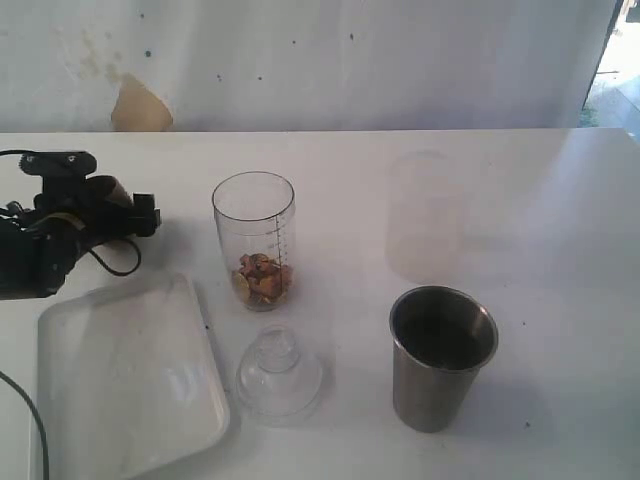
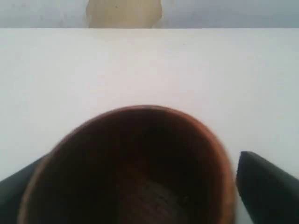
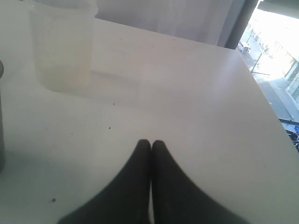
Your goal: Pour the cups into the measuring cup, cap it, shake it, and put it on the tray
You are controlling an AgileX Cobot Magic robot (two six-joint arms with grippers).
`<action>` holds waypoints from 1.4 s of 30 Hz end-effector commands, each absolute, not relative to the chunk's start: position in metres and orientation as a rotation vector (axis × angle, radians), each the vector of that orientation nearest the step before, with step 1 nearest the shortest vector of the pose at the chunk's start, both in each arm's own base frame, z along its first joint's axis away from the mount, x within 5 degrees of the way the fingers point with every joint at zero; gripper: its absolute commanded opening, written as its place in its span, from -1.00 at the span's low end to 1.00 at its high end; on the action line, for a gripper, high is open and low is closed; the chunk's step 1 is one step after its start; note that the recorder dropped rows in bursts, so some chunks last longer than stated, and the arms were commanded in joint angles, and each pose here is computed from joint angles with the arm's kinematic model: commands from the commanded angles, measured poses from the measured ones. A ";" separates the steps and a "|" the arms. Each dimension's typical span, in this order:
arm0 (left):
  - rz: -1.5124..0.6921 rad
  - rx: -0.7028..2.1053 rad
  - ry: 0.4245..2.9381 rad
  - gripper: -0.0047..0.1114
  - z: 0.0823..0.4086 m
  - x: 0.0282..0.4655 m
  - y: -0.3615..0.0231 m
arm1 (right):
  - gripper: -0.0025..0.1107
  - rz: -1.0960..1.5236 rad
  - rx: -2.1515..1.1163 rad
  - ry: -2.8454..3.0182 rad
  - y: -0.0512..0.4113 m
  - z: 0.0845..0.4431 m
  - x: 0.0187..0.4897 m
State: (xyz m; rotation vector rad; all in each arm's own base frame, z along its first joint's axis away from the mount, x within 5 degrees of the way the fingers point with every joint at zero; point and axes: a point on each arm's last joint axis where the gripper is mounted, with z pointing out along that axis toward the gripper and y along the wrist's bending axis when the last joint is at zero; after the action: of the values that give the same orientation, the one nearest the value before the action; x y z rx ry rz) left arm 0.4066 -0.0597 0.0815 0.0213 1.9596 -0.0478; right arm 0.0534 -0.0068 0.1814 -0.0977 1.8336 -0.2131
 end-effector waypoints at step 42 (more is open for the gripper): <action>-0.205 0.106 1.701 -0.91 0.378 0.225 -0.042 | -0.96 -0.217 -0.095 1.825 -0.007 0.183 0.053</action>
State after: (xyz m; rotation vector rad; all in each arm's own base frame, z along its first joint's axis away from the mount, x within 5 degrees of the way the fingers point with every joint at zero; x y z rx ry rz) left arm 0.2509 -0.0456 0.3772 0.1099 1.7275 -0.1949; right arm 0.0534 -0.0068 0.1814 -0.0977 1.8336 -0.2131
